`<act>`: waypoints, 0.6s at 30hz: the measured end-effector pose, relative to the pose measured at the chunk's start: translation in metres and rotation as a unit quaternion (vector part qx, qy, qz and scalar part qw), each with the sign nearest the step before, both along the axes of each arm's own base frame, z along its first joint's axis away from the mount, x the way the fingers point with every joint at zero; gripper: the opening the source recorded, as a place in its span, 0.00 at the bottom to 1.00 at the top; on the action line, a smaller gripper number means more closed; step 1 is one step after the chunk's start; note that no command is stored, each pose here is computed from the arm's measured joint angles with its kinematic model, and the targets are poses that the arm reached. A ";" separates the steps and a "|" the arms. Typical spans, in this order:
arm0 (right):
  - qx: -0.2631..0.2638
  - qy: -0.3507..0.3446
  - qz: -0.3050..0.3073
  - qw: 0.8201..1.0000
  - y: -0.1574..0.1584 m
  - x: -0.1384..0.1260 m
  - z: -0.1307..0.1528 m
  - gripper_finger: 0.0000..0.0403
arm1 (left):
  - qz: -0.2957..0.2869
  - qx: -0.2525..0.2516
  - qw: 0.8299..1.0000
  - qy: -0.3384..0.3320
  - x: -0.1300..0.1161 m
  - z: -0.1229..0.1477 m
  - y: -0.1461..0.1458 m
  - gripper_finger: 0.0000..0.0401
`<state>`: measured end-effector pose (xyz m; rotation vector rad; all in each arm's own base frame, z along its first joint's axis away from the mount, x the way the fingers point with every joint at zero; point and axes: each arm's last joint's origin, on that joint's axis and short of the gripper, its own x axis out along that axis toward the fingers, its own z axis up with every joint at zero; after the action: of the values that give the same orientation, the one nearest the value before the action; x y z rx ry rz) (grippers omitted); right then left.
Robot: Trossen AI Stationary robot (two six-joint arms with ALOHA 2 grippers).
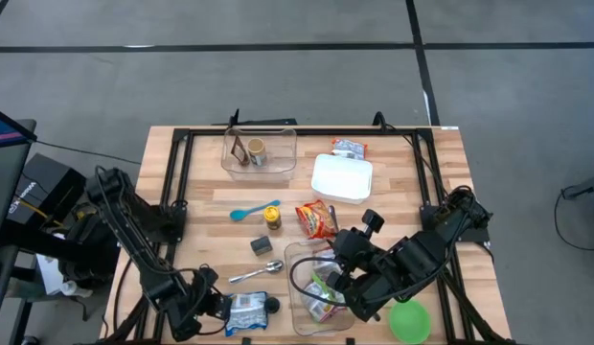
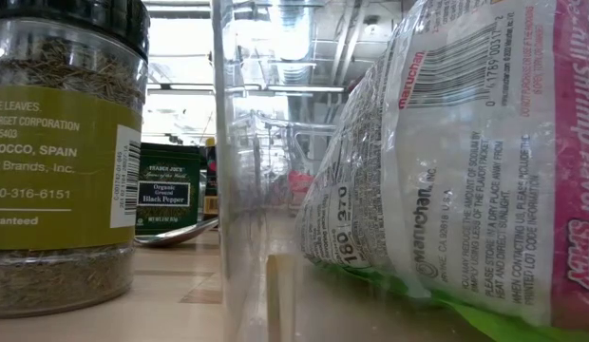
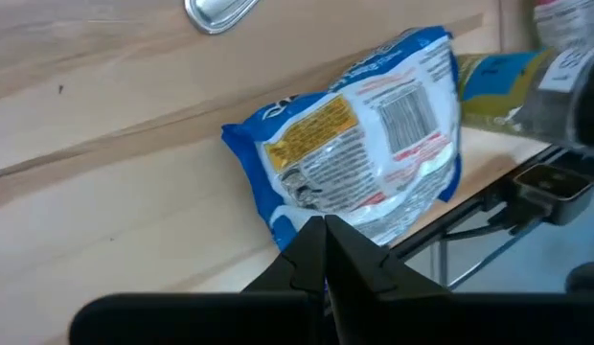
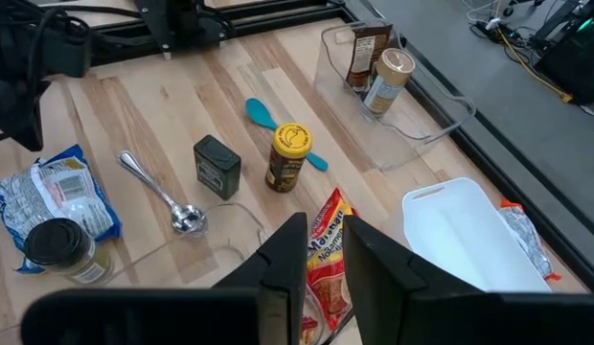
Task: Pick & Place Food Item
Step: Put the blue noodle pack into the bottom transparent bin
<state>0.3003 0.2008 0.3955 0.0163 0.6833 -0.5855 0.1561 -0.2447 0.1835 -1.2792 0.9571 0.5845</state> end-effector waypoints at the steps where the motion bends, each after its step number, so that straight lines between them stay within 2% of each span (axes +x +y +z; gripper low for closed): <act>1: 0.000 0.000 0.000 1.000 0.000 0.000 0.000 0.16 | -0.004 0.001 1.000 0.003 -0.001 -0.001 0.000 0.00; 10: 0.001 0.000 0.000 1.000 0.000 0.000 0.000 0.16 | -0.031 0.014 0.999 0.006 -0.002 0.001 0.001 0.04; 18: 0.005 -0.001 0.002 1.000 0.001 0.000 0.000 0.16 | -0.053 -0.016 0.997 0.052 -0.006 -0.004 0.001 0.23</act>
<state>0.3003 0.2020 0.3956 0.0243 0.6847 -0.5778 0.1504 -0.2440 0.1794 -1.2284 1.1174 0.5590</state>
